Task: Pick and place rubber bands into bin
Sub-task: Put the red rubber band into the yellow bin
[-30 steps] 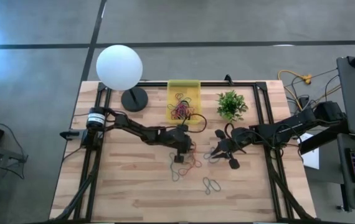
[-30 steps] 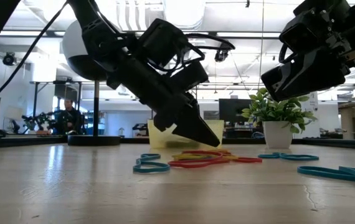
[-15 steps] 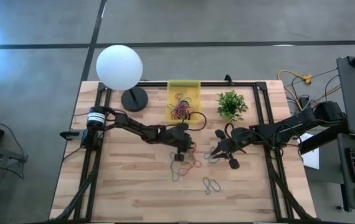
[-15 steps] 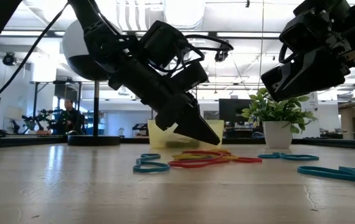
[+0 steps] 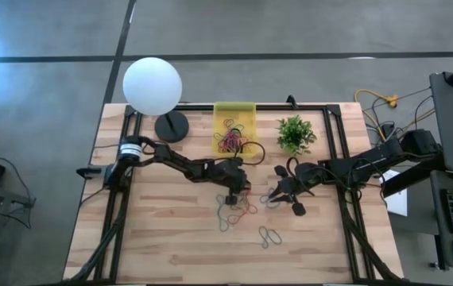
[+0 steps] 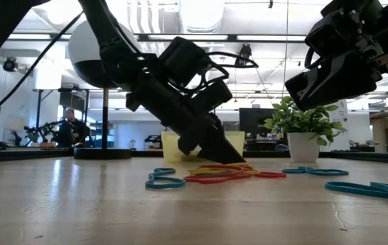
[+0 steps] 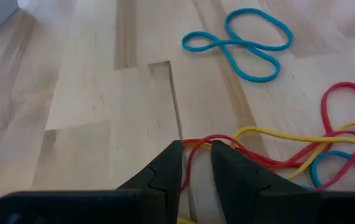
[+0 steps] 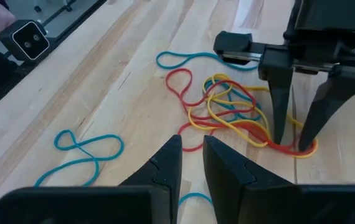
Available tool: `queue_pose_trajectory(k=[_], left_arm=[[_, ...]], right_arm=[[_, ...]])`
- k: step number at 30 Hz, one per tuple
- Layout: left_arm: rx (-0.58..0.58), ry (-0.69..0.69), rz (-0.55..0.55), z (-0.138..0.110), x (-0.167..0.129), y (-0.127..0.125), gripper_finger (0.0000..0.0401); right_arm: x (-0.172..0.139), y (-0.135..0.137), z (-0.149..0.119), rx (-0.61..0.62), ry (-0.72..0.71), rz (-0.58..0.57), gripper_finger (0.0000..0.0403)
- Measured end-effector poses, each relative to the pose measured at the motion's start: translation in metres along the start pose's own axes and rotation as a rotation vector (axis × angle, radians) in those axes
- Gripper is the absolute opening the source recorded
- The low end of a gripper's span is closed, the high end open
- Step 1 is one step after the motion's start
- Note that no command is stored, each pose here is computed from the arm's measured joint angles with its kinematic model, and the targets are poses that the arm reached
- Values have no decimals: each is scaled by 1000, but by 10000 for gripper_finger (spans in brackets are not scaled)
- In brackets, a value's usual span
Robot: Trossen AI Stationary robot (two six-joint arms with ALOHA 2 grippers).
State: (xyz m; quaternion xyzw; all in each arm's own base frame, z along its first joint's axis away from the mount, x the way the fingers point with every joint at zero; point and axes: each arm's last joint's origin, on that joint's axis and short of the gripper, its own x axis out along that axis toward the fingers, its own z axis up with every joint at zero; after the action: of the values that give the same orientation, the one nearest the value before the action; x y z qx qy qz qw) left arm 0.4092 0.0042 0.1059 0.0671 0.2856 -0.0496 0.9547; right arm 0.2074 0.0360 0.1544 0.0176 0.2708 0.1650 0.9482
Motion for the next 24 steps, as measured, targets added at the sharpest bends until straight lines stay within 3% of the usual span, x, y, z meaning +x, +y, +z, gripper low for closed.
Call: queue_pose_trajectory(k=[6, 12, 20, 24], left_arm=[[-8, 4, 3, -2, 1, 4, 71], [-12, 8, -7, -3, 1, 6, 9], [-12, 8, 19, 1, -4, 7, 0], [-10, -48, 36, 16, -13, 10, 0]], right_arm=[[0, 0, -1, -2, 8, 0, 57], [0, 0, -1, -10, 9, 0, 57], [0, 0, -1, -10, 9, 0, 57], [0, 0, -2, -9, 12, -1, 57]])
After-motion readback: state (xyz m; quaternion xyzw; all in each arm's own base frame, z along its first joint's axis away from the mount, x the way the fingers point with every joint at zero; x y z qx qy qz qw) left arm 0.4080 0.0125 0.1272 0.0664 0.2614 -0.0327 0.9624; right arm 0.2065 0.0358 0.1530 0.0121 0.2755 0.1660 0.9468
